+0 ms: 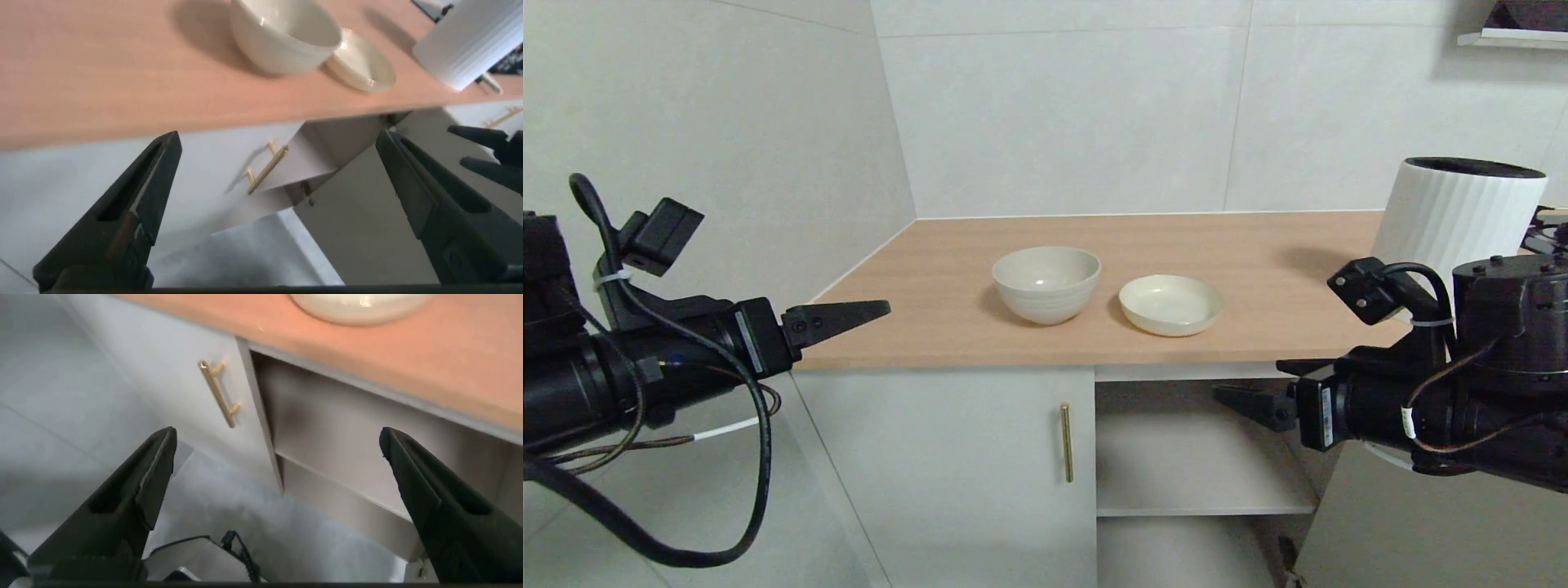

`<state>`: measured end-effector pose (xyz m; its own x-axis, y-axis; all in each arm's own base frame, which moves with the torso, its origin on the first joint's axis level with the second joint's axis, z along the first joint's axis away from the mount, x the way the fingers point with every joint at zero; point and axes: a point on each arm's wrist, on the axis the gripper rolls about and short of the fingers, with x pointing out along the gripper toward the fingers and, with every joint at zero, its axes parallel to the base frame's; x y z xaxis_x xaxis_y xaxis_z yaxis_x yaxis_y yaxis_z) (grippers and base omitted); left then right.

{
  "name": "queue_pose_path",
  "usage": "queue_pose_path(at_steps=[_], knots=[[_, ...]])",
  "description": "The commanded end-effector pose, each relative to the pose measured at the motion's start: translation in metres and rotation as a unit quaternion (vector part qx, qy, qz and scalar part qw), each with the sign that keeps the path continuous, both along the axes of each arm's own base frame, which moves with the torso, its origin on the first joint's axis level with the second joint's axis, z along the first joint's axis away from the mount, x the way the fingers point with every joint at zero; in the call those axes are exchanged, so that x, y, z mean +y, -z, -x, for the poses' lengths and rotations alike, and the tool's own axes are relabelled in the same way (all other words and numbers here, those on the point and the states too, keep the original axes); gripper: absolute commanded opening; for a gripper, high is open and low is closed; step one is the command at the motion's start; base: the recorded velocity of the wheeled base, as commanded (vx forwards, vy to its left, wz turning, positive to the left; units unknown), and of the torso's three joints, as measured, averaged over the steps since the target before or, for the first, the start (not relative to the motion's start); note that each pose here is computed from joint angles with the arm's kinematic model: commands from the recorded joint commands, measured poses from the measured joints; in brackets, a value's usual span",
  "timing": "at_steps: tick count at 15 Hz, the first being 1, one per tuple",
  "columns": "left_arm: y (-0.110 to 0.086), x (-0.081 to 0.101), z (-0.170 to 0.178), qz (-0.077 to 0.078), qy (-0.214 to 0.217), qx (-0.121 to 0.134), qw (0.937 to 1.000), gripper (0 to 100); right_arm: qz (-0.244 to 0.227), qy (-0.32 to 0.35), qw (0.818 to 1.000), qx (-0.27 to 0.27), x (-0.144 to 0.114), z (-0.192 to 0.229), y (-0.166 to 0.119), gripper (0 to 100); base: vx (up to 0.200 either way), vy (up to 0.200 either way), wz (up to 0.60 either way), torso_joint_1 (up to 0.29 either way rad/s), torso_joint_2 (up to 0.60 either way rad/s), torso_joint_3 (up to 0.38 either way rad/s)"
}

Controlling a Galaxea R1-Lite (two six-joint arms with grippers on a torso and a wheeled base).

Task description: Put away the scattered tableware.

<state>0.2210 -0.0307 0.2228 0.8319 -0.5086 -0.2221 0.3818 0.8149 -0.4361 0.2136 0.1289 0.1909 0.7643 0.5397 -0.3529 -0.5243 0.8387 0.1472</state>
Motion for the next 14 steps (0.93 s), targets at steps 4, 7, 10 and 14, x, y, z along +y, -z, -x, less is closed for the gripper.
queue_pose_path(at_steps=[4, 7, 10, 14], knots=[[0.001, 0.0, -0.002, 0.0, 0.0, 0.003, 1.0, 100, 0.002, -0.001, 1.0, 0.005, 0.001, -0.001, 0.002, 100, 0.0, 0.0, 0.0, 0.199, -0.48, -0.287], [0.002, -0.002, -0.002, 0.0, 0.004, 0.004, 1.0, 100, 0.004, 0.002, 1.0, 0.003, 0.001, -0.001, 0.002, 100, 0.0, 0.0, 0.0, 0.121, -0.3, -0.162], [-0.001, -0.016, -0.018, 0.0, 0.029, 0.006, 0.9996, 100, -0.021, 0.01, 0.999, -0.029, 0.008, -0.014, -0.023, 100, 0.0, 0.0, 0.0, 0.014, -0.03, -0.017], [-0.008, -0.041, -0.068, 0.048, 0.04, 0.065, 0.9959, 100, -0.006, 0.113, 0.992, -0.06, 0.02, -0.047, -0.032, 100, 0.0, 0.0, 0.0, 0.0, 0.0, 0.0]])
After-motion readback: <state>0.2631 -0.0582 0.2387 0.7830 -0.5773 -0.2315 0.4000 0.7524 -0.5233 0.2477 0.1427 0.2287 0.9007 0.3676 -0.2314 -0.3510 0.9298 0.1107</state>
